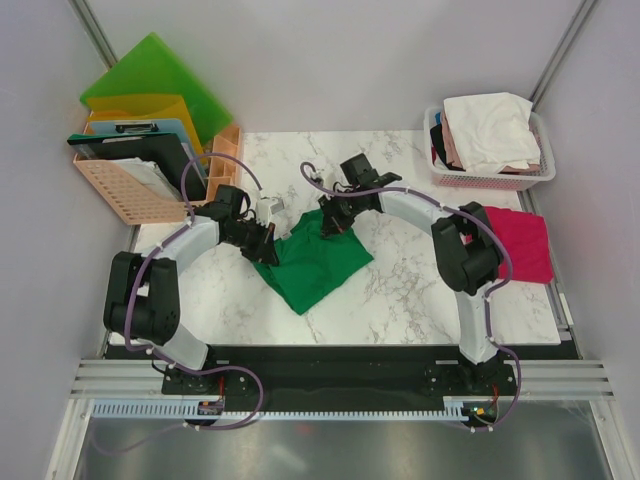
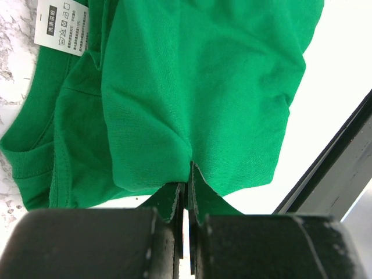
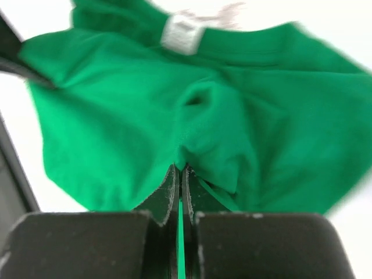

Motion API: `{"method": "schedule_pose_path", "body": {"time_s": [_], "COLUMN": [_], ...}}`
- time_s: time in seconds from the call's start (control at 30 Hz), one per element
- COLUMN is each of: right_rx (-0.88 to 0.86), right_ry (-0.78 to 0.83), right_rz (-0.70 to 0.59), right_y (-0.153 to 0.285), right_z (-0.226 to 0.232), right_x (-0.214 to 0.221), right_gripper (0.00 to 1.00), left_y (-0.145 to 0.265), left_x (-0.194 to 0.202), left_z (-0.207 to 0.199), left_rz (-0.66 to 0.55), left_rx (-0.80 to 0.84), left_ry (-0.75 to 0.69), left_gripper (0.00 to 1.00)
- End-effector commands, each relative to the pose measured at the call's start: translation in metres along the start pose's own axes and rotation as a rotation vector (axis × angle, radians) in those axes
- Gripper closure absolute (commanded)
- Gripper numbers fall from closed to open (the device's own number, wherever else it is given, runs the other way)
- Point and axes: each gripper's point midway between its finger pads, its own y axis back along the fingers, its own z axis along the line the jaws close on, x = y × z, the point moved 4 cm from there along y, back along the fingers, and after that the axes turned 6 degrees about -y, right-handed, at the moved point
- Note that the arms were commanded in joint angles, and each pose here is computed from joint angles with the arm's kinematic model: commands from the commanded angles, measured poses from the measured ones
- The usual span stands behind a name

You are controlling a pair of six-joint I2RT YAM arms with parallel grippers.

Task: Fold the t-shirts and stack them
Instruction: Smooth out wrinkles on the folded tshirt

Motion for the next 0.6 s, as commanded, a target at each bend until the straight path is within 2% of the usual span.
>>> {"method": "schedule_pose_path", "body": {"time_s": [0.0,0.1,0.17,0.2,0.27,0.33,0.43,0.57], "right_rx": [-0.148,-0.23,-0.286,-0.307,-0.316,-0.304,-0.226,-0.152], "right_ry": [0.052,0.046,0.028,0.039,0.056,0.102,0.161,0.209], "right_rz": [0.038,0.097,0.136,0.161,0.198,0.213,0.155,0.035], "right_y": [0.008,0.006,0.005,0.004,0.004,0.012,0.025,0.061], "right_z": [0.053,0.085,0.097,0.102,0.104,0.103,0.094,0.093], "right_x": [0.009,0.035,0.052,0.06,0.07,0.074,0.065,0.032], "right_gripper": [1.0,1.0,0.84,0.81,0.53,0.38,0.3,0.23], "left_y": [-0.002,-0.002,-0.003,-0.003,-0.005,-0.004,-0.004,-0.003], "left_x": [0.001,0.0,-0.001,-0.001,-0.001,-0.003,0.0,0.001], "left_z": [0.002,0.002,0.004,0.004,0.005,0.006,0.005,0.004], "left_rz": [0.01,0.009,0.012,0.013,0.017,0.013,0.017,0.017], "left_rx": [0.012,0.012,0.011,0.012,0.012,0.008,0.008,0.005], "left_ry": [-0.015,-0.016,-0.013,-0.012,-0.007,-0.009,-0.01,-0.014], "left_gripper": [0.98,0.98,0.98,0.98,0.98,0.98,0.98,0.98]}}
